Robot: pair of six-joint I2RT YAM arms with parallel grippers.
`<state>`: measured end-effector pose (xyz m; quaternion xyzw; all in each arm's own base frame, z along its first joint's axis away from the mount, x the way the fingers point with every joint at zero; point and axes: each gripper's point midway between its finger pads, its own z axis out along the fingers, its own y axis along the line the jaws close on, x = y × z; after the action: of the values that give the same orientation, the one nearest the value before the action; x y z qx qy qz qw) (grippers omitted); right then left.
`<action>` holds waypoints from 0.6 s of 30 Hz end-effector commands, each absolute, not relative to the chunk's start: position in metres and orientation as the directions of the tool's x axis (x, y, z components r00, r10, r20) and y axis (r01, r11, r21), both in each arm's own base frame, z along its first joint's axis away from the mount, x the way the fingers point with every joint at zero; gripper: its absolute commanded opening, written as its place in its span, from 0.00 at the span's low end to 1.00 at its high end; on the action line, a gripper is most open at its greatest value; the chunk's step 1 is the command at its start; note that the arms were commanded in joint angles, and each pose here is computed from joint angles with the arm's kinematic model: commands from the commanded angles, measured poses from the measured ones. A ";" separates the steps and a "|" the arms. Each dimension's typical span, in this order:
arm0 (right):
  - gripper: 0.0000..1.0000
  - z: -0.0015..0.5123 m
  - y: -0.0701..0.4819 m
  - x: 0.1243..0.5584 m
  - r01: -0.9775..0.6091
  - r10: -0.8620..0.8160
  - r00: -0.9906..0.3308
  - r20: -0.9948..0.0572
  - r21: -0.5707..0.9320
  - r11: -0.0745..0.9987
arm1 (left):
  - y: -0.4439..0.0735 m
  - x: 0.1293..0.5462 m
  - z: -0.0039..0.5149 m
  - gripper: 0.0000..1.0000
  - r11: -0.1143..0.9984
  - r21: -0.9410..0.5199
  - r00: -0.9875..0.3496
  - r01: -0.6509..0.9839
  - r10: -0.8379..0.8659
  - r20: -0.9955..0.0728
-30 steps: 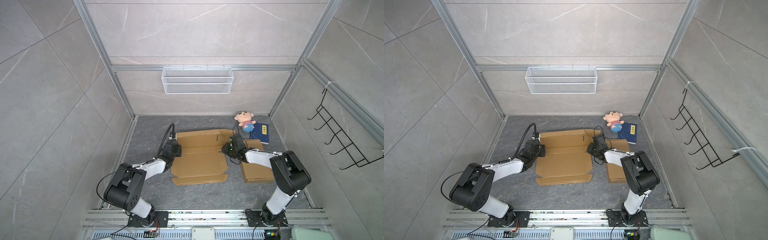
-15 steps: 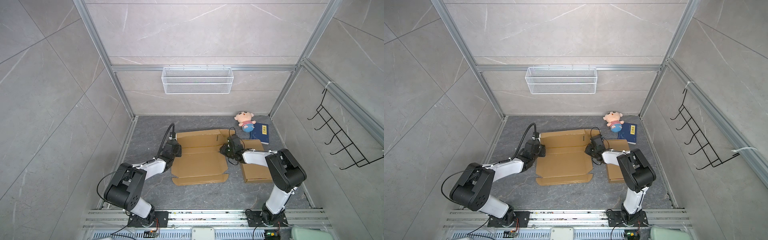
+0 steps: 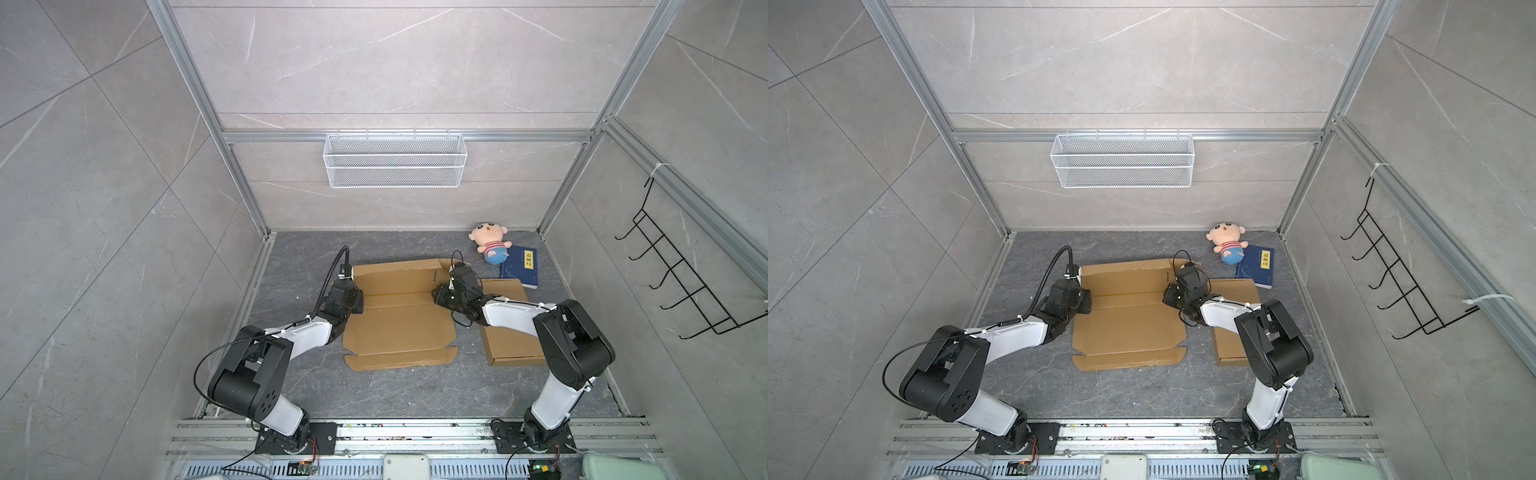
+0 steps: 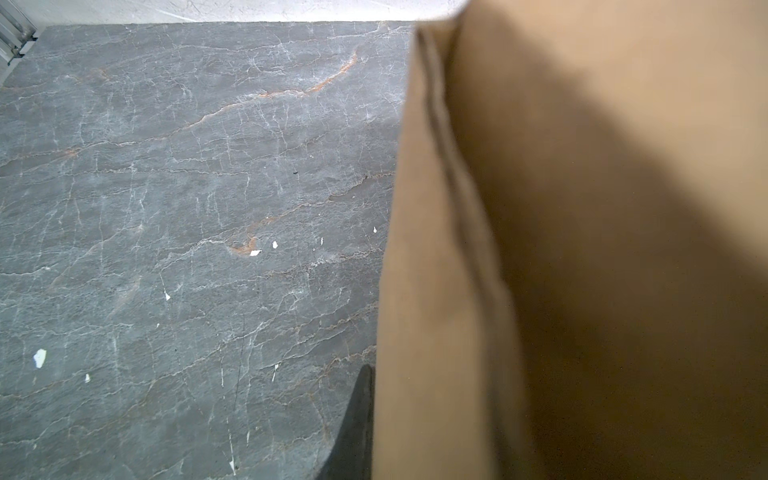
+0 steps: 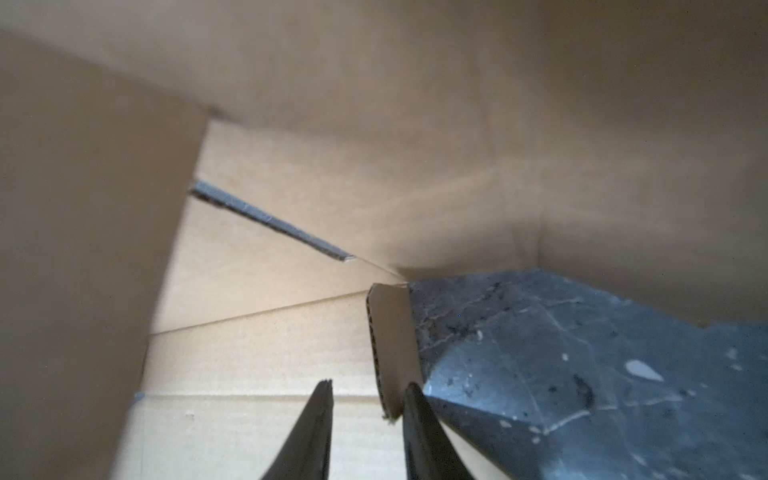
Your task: Fold the paper box
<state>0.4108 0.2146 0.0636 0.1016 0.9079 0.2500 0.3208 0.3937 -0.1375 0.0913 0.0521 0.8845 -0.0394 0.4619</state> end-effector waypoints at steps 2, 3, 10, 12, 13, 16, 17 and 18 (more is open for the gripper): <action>0.31 0.066 0.231 0.411 -0.015 0.332 -0.784 -0.524 0.551 0.834 | -0.130 0.387 0.074 0.00 0.986 0.070 -0.615 0.149 0.148 -0.775; 0.32 0.065 0.233 0.411 -0.016 0.334 -0.787 -0.519 0.558 0.830 | -0.130 0.387 0.075 0.00 0.986 0.070 -0.613 0.149 0.147 -0.776; 0.40 0.097 0.217 0.410 -0.080 0.301 -0.778 -0.551 0.562 0.823 | -0.131 0.386 0.074 0.00 0.986 0.064 -0.615 0.156 0.148 -0.775; 0.44 0.110 0.207 0.407 -0.115 0.263 -0.787 -0.557 0.553 0.825 | -0.132 0.386 0.075 0.00 0.985 0.063 -0.615 0.159 0.149 -0.775; 0.46 0.116 0.201 0.405 -0.130 0.243 -0.789 -0.564 0.540 0.832 | -0.132 0.386 0.074 0.00 0.985 0.062 -0.615 0.161 0.149 -0.774; 0.49 0.133 0.183 0.395 -0.176 0.152 -0.803 -0.576 0.473 0.863 | -0.133 0.386 0.074 0.00 0.984 0.059 -0.616 0.166 0.150 -0.774; 0.48 0.140 0.175 0.393 -0.188 0.119 -0.807 -0.578 0.443 0.877 | -0.134 0.386 0.074 0.00 0.984 0.059 -0.618 0.169 0.152 -0.771; 0.48 0.147 0.166 0.390 -0.201 0.080 -0.814 -0.575 0.408 0.891 | -0.134 0.386 0.074 0.00 0.984 0.057 -0.620 0.171 0.152 -0.770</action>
<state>0.4077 0.1761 0.1239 0.0380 0.9091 0.2592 0.3239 0.3931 -0.1389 0.0908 0.0546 0.8851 -0.0434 0.4601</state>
